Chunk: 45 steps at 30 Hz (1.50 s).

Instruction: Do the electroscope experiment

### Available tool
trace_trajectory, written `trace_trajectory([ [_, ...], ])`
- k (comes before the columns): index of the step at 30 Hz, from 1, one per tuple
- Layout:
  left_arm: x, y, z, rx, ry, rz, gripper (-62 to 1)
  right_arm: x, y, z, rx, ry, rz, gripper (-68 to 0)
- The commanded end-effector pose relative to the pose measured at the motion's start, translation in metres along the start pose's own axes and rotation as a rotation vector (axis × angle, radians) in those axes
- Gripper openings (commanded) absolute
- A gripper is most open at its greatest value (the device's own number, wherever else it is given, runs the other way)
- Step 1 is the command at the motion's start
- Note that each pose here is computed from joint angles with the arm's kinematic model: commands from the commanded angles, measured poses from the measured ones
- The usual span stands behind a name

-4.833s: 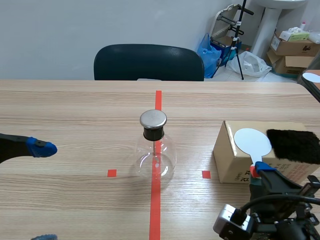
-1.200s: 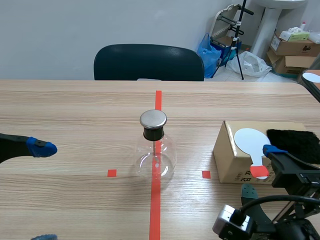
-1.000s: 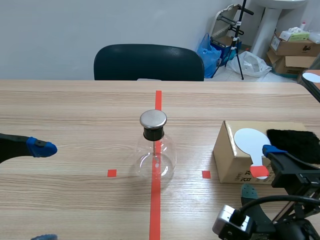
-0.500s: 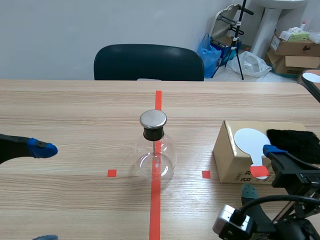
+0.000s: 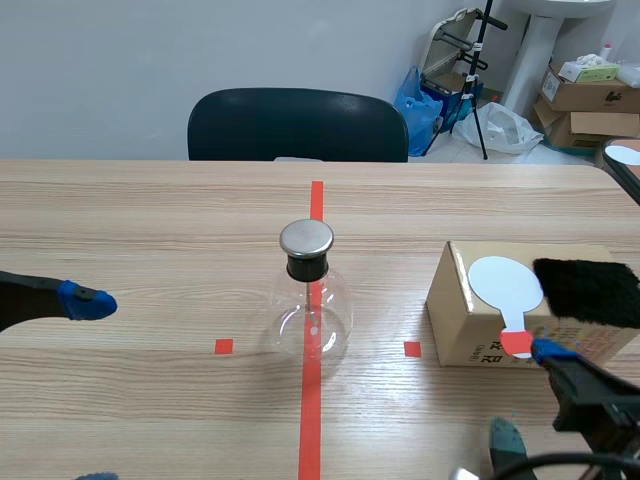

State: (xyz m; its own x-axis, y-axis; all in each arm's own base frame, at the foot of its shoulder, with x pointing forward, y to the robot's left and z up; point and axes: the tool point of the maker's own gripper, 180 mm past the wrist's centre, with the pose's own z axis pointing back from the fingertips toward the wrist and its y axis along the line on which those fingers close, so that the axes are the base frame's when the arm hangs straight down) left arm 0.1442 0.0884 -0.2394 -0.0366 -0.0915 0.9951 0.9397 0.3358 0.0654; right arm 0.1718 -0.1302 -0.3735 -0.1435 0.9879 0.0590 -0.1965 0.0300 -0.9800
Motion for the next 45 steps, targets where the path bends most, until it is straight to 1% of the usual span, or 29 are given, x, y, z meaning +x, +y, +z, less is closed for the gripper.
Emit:
trace_trajectory([
  [1, 0.005, 0.003, -0.002, 0.031, -0.034, 0.022, 1.4, -0.009, -0.018, 0.007, -0.068, 0.019, 0.025, 0.4],
  [4, 0.004, 0.010, -0.003, 0.082, -0.038, 0.064, 1.4, -0.017, -0.029, 0.022, -0.083, 0.019, 0.003, 0.4],
  [7, 0.005, 0.019, -0.003, 0.141, -0.059, 0.116, 1.4, -0.022, -0.046, 0.037, -0.116, 0.001, -0.028, 0.4],
  [8, 0.005, 0.021, -0.004, 0.158, -0.066, 0.126, 1.4, -0.023, -0.052, 0.041, -0.127, -0.008, -0.037, 0.4],
  [10, 0.003, 0.027, -0.004, 0.206, -0.063, 0.128, 1.4, -0.027, -0.065, 0.050, -0.151, -0.028, -0.056, 0.4],
  [12, -0.001, 0.032, -0.005, 0.252, -0.052, 0.115, 1.4, -0.031, -0.078, 0.057, -0.173, -0.046, -0.079, 0.4],
  [16, -0.009, 0.042, -0.006, 0.347, -0.026, 0.090, 1.4, -0.041, -0.107, 0.067, -0.242, -0.083, -0.154, 0.4],
  [17, -0.010, 0.042, -0.008, 0.352, -0.014, 0.091, 1.4, -0.045, -0.114, 0.068, -0.252, -0.092, -0.184, 0.4],
  [18, -0.012, 0.041, -0.010, 0.356, 0.005, 0.091, 1.4, -0.049, -0.117, 0.067, -0.245, -0.098, -0.221, 0.4],
  [21, -0.014, 0.042, -0.017, 0.376, 0.065, 0.072, 1.4, -0.061, -0.132, 0.062, -0.242, -0.107, -0.349, 0.4],
  [23, -0.008, 0.044, -0.021, 0.401, 0.079, 0.056, 1.4, -0.068, -0.145, 0.057, -0.260, -0.114, -0.435, 0.4],
  [26, 0.007, 0.045, -0.027, 0.441, 0.067, 0.032, 1.4, -0.077, -0.166, 0.046, -0.291, -0.125, -0.565, 0.4],
  [27, 0.009, 0.044, -0.028, 0.455, 0.074, 0.024, 1.4, -0.078, -0.172, 0.041, -0.290, -0.129, -0.608, 0.4],
  [30, 0.012, 0.045, -0.035, 0.483, 0.113, 0.006, 1.4, -0.078, -0.185, 0.025, -0.262, -0.138, -0.735, 0.4],
  [32, 0.012, 0.047, -0.036, 0.498, 0.140, 0.005, 1.4, -0.074, -0.193, 0.017, -0.236, -0.152, -0.812, 0.4],
  [34, 0.015, 0.050, -0.035, 0.509, 0.135, 0.010, 1.4, -0.066, -0.200, 0.010, -0.210, -0.177, -0.879, 0.4],
  [37, 0.020, 0.056, -0.032, 0.543, 0.104, 0.041, 1.4, -0.052, -0.207, 0.001, -0.164, -0.202, -0.950, 0.4],
  [40, 0.020, 0.056, -0.031, 0.535, 0.108, 0.037, 1.4, -0.045, -0.209, -0.011, -0.101, -0.184, -1.014, 0.4],
  [42, 0.021, 0.057, -0.030, 0.528, 0.112, 0.034, 1.4, -0.040, -0.207, -0.019, -0.043, -0.176, -1.051, 0.4],
  [45, 0.025, 0.055, -0.029, 0.522, 0.096, 0.060, 1.4, -0.029, -0.200, -0.028, 0.058, -0.192, -1.094, 0.4],
])
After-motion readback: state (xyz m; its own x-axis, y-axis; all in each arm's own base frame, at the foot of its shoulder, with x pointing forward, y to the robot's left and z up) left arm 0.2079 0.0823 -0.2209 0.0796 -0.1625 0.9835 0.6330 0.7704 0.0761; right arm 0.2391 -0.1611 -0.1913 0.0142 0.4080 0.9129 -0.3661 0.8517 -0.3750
